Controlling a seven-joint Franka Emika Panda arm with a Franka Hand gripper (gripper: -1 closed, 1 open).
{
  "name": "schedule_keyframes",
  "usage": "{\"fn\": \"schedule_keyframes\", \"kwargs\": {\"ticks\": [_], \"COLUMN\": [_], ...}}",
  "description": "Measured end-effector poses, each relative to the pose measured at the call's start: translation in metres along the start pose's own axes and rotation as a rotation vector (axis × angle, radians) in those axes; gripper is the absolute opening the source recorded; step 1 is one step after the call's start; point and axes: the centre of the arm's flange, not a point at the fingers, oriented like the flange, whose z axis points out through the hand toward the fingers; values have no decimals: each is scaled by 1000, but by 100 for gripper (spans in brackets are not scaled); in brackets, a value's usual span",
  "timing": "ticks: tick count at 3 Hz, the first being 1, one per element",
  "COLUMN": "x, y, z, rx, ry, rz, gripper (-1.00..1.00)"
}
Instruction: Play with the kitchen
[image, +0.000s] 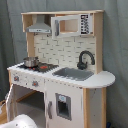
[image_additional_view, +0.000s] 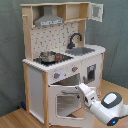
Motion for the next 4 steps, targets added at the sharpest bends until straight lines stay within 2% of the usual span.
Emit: {"fn": "schedule_keyframes", "kwargs": {"ticks": [4], "x": [-26], "y": [17], "z": [-28], "rx": [23], "ry": [-1], "rz": [-303], "gripper": [100]}}
